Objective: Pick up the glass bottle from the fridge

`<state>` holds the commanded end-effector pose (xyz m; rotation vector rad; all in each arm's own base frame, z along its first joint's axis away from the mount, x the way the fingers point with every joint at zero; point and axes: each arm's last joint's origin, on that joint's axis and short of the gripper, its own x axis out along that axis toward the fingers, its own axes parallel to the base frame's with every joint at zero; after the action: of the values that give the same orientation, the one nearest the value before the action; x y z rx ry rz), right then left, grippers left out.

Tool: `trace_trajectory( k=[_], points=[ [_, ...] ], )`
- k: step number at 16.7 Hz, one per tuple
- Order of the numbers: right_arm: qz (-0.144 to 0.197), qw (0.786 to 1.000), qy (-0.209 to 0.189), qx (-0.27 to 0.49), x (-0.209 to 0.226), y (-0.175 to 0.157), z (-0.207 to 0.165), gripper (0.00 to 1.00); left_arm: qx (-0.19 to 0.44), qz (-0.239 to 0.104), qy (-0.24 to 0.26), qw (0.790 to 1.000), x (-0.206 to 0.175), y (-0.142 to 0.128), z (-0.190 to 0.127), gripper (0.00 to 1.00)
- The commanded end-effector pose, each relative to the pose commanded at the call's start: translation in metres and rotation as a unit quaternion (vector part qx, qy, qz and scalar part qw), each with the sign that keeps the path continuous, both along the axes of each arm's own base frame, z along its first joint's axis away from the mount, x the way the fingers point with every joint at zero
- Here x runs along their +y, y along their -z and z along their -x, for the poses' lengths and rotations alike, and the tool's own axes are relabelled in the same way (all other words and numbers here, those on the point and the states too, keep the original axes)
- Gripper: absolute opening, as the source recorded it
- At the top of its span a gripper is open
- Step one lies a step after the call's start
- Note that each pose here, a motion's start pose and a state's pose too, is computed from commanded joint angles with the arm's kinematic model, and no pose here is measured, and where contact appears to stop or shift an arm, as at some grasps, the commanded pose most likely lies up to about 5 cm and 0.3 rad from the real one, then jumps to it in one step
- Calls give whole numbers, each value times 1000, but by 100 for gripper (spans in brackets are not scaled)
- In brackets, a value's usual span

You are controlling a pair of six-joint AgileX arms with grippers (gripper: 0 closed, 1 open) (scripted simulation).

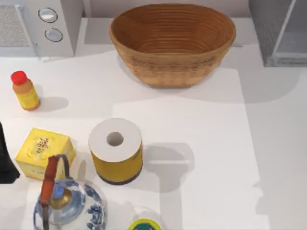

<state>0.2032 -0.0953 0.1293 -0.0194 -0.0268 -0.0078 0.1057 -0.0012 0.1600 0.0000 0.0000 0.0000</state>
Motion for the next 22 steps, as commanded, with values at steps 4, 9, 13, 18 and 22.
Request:
trace_trajectory(
  k=[4, 9, 13, 18, 22],
  points=[
    [-9, 1000, -2, 12, -7, 18, -1, 100, 0, 0, 0, 1000, 0, 0, 0, 100],
    [-10, 1000, -4, 13, -7, 19, -1, 100, 0, 0, 0, 1000, 0, 0, 0, 100],
    [7, 1000, 5, -7, -12, 12, -6, 100, 0, 0, 0, 1000, 0, 0, 0, 100],
    [47, 997, 16, -58, -32, -11, -50, 100, 0, 0, 0, 1000, 0, 0, 0, 100],
    [38, 998, 1, -46, -31, -12, -107, 100, 0, 0, 0, 1000, 0, 0, 0, 100]
  ],
)
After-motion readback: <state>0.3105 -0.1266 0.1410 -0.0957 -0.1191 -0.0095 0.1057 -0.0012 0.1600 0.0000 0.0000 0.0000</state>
